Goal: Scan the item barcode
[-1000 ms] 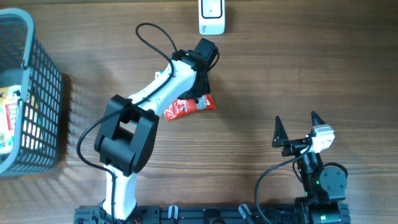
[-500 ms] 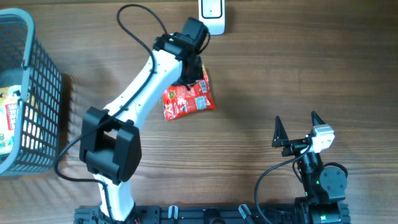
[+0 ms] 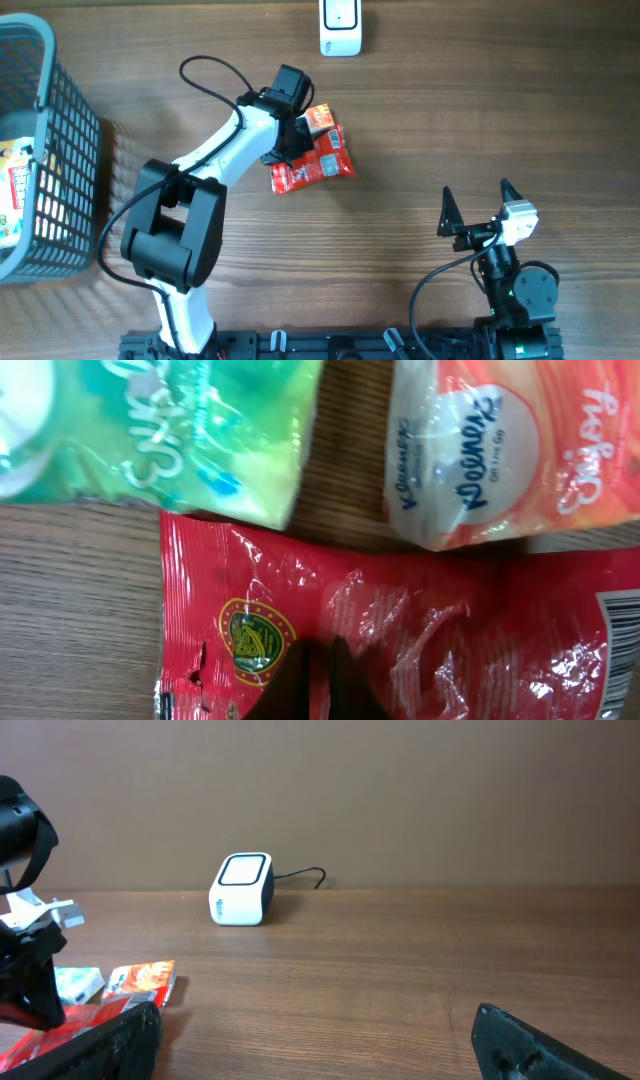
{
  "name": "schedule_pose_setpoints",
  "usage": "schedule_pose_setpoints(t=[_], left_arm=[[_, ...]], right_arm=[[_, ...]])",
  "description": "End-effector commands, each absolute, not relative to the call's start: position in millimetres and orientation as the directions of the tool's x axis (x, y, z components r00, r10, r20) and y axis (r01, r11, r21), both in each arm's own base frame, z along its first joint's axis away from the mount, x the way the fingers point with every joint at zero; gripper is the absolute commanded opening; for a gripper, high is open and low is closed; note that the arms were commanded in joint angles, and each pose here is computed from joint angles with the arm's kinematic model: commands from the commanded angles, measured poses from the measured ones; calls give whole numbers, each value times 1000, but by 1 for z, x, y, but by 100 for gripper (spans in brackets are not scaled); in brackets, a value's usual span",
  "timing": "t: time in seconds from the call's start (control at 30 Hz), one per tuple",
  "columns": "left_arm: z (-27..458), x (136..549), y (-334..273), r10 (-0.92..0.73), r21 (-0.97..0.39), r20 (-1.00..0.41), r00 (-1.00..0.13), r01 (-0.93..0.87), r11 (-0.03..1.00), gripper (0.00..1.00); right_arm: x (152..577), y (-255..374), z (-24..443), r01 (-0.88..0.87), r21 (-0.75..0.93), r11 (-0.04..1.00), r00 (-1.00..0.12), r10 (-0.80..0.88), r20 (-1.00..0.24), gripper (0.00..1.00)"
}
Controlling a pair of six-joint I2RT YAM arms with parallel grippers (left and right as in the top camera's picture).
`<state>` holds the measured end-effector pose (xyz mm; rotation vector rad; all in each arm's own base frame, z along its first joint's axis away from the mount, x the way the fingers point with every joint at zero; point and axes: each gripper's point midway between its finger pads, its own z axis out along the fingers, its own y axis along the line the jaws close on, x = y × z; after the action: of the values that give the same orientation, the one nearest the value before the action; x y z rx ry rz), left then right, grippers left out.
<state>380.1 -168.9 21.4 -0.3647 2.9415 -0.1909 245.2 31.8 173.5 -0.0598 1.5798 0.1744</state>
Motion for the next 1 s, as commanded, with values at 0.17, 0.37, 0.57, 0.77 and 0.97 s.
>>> schedule_pose_setpoints(t=[0.17,0.37,0.57,0.77,0.97], left_arm=[[127,398,-172,-262,-258,-253,-931,-196,946,4],[113,377,-210,-175,-262,-217,-960,-115,958,4],[40,364,-226,-130,-143,-163,-978,-107,984,4],[19,366,-221,-140,-113,-130,-982,-126,986,4],[150,405,-212,-215,-235,-275,-937,-152,960,4]], right_arm=[[245,32,174,-146,59,988,-12,58,-998,100],[245,32,174,-146,59,988,-12,58,-998,100],[245,32,174,-146,59,988,-12,58,-998,100],[245,32,174,-146,59,988,-12,58,-998,100],[245,32,174,-146,59,988,-12,58,-998,100]])
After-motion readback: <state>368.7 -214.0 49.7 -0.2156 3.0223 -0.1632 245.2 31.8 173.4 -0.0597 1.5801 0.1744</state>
